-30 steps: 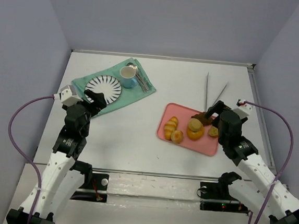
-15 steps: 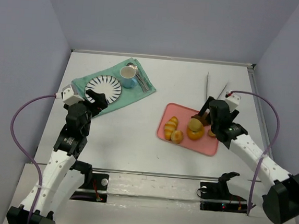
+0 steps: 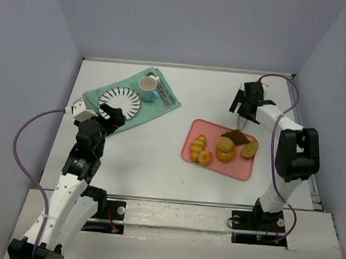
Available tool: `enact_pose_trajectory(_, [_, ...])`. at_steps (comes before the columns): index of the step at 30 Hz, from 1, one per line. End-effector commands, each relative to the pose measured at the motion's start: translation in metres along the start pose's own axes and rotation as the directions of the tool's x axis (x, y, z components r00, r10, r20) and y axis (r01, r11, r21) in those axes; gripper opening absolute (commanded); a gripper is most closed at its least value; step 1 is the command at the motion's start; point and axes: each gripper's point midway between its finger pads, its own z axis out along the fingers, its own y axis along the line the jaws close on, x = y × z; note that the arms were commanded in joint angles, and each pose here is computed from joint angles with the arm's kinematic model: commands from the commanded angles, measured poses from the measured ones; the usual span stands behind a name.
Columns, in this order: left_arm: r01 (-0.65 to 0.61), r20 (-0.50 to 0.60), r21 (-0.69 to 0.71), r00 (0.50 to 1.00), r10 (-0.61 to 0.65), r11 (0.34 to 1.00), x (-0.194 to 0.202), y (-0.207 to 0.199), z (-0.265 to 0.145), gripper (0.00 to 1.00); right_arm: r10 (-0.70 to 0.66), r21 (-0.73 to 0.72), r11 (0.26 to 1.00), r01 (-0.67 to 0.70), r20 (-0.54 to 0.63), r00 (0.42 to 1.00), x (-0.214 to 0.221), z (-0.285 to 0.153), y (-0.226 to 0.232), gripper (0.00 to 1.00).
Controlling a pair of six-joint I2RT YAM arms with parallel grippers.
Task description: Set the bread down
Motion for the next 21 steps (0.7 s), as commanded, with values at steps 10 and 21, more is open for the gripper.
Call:
enact_pose_trajectory(10, [0.045,0.136,-0.058,0.990,-0.037,0.997,-0.038,0.004,-0.007,0.99,-0.018,0.028,0.999,0.021,-0.094,0.995,-0.022,0.084,-0.005,1.00])
enact_pose_trajectory(21, [0.074,0.193,-0.086,0.980,-0.056,0.994,-0.050,0.014,-0.021,0.99,-0.021,0.066,0.997,0.029,-0.113,0.993,-0.035,0.103,-0.010,0.37])
